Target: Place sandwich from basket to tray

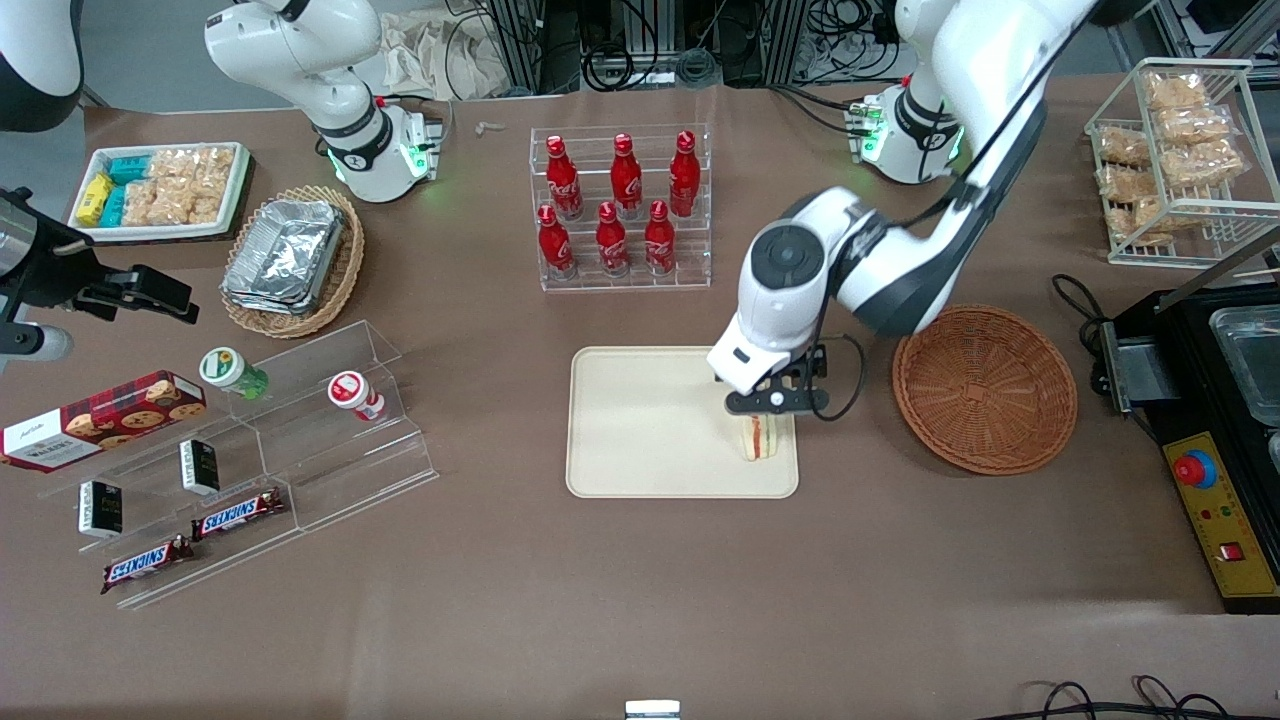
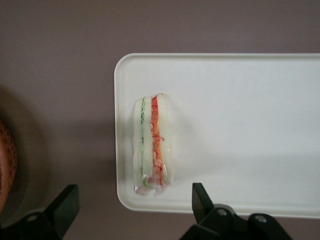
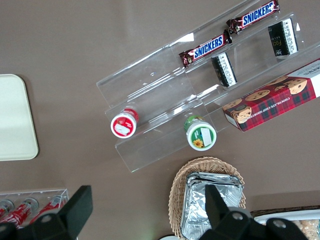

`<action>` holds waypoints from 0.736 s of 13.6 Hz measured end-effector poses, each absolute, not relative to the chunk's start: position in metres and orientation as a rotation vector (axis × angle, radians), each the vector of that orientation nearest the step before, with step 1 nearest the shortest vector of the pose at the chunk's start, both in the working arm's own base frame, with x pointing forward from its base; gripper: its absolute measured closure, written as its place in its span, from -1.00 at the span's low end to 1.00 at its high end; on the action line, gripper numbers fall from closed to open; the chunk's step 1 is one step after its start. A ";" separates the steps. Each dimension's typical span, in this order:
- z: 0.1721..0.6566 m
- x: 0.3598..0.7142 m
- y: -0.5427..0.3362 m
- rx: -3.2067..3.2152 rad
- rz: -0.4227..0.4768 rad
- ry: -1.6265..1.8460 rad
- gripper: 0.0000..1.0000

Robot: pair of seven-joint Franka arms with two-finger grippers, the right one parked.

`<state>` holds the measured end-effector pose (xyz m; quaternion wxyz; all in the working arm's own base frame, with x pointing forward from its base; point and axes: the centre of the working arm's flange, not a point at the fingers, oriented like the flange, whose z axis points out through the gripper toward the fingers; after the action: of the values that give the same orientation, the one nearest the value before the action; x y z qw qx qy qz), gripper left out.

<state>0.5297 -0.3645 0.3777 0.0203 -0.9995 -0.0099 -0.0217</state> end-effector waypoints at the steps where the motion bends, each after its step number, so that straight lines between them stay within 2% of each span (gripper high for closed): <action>1: 0.397 0.527 -0.363 -3.107 -0.084 -0.055 -1.00; 4: 0.426 0.529 -0.351 -3.130 -0.096 -0.108 -1.00; 8: 0.474 0.533 -0.299 -3.168 0.048 -0.062 -1.00; 10: 0.512 0.535 -0.252 -3.169 0.047 -0.101 -1.00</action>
<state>0.5355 -0.2516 0.5117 -0.0147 -0.9993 -0.0318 0.0149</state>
